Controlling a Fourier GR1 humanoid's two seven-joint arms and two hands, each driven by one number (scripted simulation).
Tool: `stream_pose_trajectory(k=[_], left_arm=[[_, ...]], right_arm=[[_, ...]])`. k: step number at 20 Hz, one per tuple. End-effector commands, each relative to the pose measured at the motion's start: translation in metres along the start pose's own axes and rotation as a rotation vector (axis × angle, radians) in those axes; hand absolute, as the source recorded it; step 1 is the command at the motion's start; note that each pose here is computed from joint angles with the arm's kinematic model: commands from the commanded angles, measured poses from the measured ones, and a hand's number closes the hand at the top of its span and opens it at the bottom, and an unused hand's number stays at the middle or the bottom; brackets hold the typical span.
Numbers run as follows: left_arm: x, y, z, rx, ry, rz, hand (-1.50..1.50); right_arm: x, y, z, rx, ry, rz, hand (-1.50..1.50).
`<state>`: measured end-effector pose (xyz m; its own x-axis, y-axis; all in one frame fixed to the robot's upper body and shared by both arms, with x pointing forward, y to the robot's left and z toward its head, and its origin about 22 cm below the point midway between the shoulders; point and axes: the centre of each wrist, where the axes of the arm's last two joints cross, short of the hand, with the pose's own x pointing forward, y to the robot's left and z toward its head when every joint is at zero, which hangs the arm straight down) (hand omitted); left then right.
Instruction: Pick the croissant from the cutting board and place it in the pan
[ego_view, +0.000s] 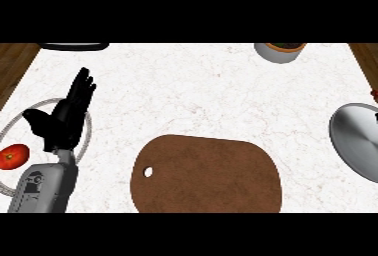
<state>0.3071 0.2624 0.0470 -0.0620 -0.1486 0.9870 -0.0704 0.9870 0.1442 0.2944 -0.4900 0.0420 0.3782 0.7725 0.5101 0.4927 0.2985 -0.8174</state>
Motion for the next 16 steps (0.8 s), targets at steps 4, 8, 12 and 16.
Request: stream_pose_trajectory(k=[4, 8, 12, 16], left_arm=[[0.001, 0.002, 0.004, -0.018, -0.003, -0.015, 0.0], [0.002, -0.001, -0.007, 0.003, -0.019, -0.014, 0.0], [0.009, -0.005, -0.008, -0.003, -0.01, -0.009, 0.0], [-0.001, -0.014, 0.0, 0.009, 0.003, 0.001, 0.0]], right_arm=[[-0.024, 0.013, 0.004, 0.291, 0.142, -0.194, -1.5], [-0.037, 0.002, 0.001, 0.33, 0.109, -0.285, -1.5], [-0.04, 0.02, 0.015, 0.263, 0.066, -0.303, -1.5], [-0.045, 0.012, 0.013, 0.127, 0.019, -0.454, -1.5]])
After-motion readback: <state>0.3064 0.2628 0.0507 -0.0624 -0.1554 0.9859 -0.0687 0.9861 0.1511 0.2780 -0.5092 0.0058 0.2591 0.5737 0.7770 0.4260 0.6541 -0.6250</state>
